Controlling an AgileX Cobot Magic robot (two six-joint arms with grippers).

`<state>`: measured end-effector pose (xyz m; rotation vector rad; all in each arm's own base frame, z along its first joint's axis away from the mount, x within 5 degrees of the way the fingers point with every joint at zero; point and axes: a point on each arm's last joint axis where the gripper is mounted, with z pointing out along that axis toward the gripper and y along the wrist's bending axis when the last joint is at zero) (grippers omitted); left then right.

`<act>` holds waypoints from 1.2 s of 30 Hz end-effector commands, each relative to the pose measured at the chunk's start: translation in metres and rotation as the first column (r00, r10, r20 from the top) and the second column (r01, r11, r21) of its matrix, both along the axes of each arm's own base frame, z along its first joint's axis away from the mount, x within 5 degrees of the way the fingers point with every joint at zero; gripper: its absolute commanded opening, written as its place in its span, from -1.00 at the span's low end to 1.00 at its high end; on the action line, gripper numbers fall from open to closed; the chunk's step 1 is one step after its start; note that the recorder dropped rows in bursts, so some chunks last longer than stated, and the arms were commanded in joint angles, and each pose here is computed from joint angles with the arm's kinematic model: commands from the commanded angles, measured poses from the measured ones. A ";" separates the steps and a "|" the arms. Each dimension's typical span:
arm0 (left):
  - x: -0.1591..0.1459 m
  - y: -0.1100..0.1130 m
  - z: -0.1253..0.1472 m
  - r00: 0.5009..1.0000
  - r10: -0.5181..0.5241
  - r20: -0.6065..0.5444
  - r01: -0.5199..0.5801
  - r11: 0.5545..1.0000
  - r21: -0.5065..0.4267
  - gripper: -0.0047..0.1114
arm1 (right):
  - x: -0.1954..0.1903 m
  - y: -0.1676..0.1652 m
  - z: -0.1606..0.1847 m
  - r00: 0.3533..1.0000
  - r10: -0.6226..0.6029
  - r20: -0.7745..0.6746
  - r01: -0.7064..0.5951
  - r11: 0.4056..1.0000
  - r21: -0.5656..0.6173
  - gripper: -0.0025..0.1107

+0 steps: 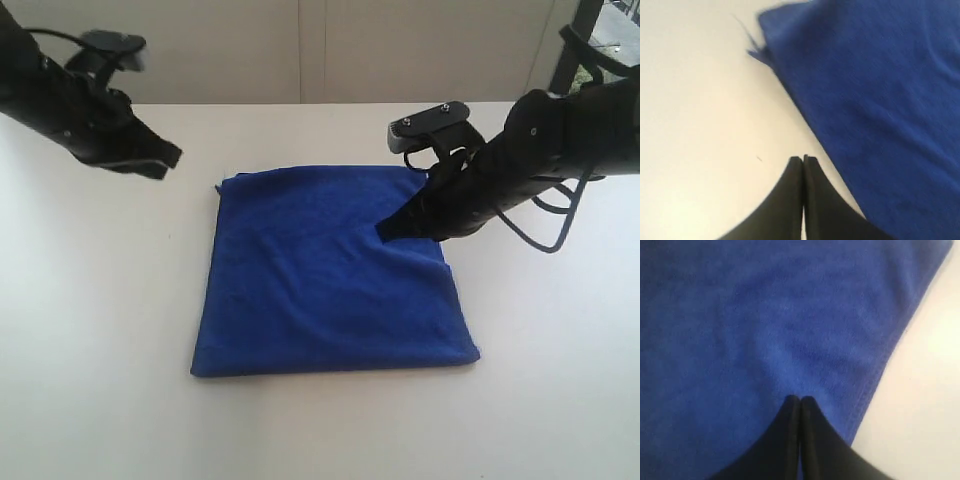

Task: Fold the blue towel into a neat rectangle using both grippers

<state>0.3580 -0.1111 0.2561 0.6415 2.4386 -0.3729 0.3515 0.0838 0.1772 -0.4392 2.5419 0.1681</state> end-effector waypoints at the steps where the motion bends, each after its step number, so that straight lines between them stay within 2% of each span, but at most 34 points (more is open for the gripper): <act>1: 0.028 0.002 -0.008 0.996 0.059 -0.061 -0.063 0.996 -0.061 -0.92 | -0.002 0.000 -0.002 0.999 -0.009 -0.050 0.010 1.000 0.012 -0.96; 8: 0.075 -0.015 -0.047 0.994 0.085 -0.071 -0.094 0.987 -0.131 -0.92 | -0.002 0.001 -0.013 0.995 -0.009 -0.095 0.010 1.000 0.009 -0.96; 13: 0.096 -0.019 -0.075 0.988 0.127 -0.084 -0.139 0.978 -0.157 -0.92 | -0.003 0.000 -0.014 0.995 -0.009 -0.100 0.010 1.000 0.008 -0.96; 21: 0.108 -0.023 -0.093 0.978 0.182 -0.107 -0.201 0.956 -0.213 -0.92 | -0.003 0.000 -0.014 0.995 -0.009 -0.100 0.010 1.000 0.008 -0.96; 31: 0.109 -0.029 -0.103 0.974 0.140 -0.178 -0.180 0.955 -0.235 -0.92 | 0.000 0.000 -0.013 0.998 -0.012 -0.069 0.013 1.000 0.007 -0.96; 36: 0.109 -0.038 -0.106 0.980 0.122 -0.155 -0.155 0.962 -0.225 -0.92 | 0.000 0.000 -0.013 0.998 -0.013 -0.065 0.013 1.000 0.007 -0.96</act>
